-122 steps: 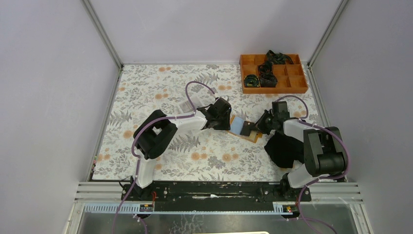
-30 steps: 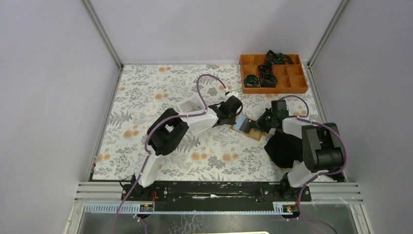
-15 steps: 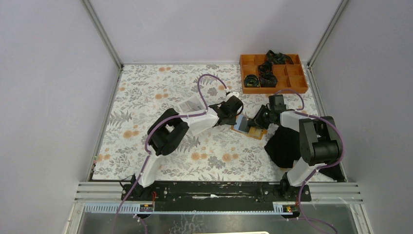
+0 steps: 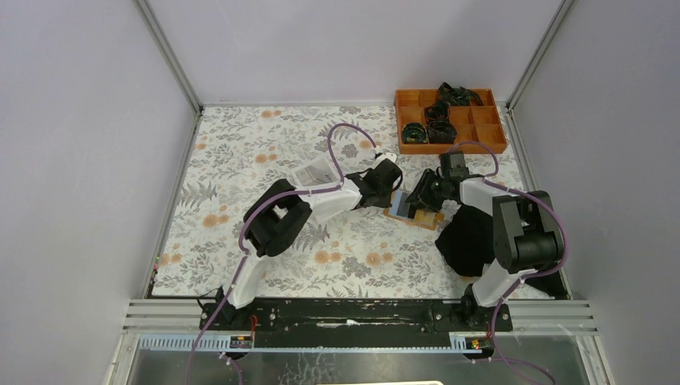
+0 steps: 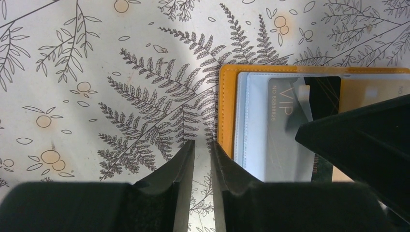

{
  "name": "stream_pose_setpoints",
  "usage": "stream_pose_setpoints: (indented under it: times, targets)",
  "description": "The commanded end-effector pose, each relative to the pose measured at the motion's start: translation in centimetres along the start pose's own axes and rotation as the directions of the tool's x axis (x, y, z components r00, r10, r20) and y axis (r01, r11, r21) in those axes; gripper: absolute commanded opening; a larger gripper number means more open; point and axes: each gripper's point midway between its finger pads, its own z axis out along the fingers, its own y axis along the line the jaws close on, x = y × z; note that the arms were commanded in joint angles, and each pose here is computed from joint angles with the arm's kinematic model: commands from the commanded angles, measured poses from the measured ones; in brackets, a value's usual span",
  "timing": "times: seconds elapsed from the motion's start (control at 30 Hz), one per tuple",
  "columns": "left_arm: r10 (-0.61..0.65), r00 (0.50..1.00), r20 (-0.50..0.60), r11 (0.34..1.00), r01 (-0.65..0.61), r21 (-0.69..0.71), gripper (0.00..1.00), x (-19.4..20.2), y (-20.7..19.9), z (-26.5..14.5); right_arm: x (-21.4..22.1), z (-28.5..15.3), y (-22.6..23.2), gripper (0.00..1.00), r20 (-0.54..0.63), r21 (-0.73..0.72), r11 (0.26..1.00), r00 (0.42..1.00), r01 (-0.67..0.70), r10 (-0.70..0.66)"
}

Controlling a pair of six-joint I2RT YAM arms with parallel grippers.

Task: Put the credit cards into the card holder
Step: Insert the credit card into the card holder.

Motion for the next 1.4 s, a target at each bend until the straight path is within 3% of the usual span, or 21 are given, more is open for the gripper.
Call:
stream_pose_setpoints:
  times: [0.0,1.07,1.37]
  targets:
    - [0.029,0.986,-0.165,0.999,-0.031,-0.009,0.26,5.6,0.4,0.8,1.4,-0.5,-2.5,0.49,-0.032,0.123,0.992,0.999,0.020,-0.016]
    - [0.044,0.986,-0.159,0.996,-0.031,0.084,0.26,6.2,-1.6,-0.6,3.5,1.0,0.8,0.50,-0.112,0.200,0.968,0.985,0.151,-0.131]
    - [0.039,0.991,-0.130,0.989,-0.020,0.149,0.26,5.5,-2.7,-1.4,4.0,1.0,2.3,0.60,-0.126,0.186,0.963,0.977,0.195,-0.174]
